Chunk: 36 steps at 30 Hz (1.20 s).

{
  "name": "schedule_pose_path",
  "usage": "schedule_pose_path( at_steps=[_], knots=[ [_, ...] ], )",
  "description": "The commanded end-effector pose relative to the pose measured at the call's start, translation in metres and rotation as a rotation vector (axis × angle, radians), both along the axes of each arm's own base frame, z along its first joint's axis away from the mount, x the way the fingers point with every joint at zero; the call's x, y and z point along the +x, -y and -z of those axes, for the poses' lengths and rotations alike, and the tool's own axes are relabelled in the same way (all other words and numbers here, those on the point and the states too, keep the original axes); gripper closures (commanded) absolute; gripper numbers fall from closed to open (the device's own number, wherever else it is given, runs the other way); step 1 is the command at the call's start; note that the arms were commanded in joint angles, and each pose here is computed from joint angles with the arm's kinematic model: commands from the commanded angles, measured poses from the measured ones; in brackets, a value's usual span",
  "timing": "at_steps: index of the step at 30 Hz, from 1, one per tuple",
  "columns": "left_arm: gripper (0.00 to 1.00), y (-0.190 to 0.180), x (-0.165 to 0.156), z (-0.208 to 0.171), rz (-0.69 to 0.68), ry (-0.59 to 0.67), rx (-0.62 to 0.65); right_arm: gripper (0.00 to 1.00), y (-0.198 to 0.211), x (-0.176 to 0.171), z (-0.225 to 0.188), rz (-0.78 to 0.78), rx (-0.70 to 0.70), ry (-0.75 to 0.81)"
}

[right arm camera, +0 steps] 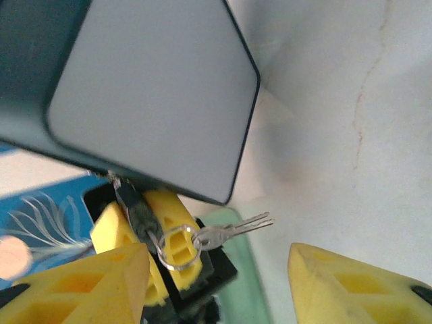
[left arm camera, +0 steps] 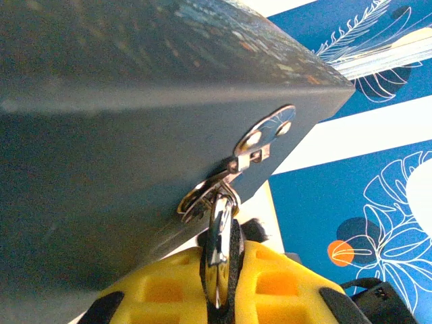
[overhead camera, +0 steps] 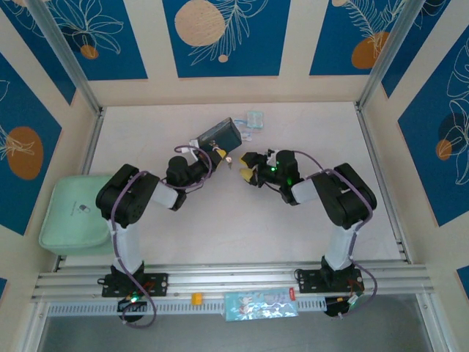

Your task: Unlock a padlock with a key

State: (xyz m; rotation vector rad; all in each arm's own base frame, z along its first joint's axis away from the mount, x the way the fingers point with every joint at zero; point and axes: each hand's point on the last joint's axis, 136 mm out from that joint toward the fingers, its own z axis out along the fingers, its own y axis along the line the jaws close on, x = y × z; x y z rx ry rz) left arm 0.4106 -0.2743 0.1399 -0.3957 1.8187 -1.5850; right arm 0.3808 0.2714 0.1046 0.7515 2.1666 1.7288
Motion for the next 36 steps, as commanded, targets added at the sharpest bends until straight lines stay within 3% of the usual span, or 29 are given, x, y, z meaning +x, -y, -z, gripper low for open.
schedule_pose_path(
  at_steps=[1, 8, 14, 20, 28, 36],
  knots=[
    [1.0, 0.003, -0.002, -0.006, 0.016, 0.004, -0.023, 0.45, -0.004, -0.011, 0.008, -0.125, -0.174, 0.142],
    [1.0, 0.006, -0.006, -0.008, 0.034, -0.01, -0.017, 0.5, -0.013, -0.012, -0.009, -0.218, -0.266, 0.401],
    [1.0, 0.007, -0.01, -0.006, 0.044, -0.028, -0.016, 0.53, -0.025, -0.012, -0.038, -0.283, -0.237, 0.568],
    [1.0, 0.009, -0.01, -0.011, 0.047, -0.023, -0.032, 0.54, -0.031, -0.01, -0.046, -0.312, -0.234, 0.608],
    [1.0, 0.012, -0.011, -0.018, 0.053, -0.01, -0.068, 0.64, -0.03, -0.001, -0.045, -0.294, -0.17, 0.596],
    [1.0, 0.011, -0.011, -0.025, 0.052, 0.001, -0.087, 0.67, -0.039, -0.001, -0.047, -0.319, -0.132, 0.593]
  ],
)
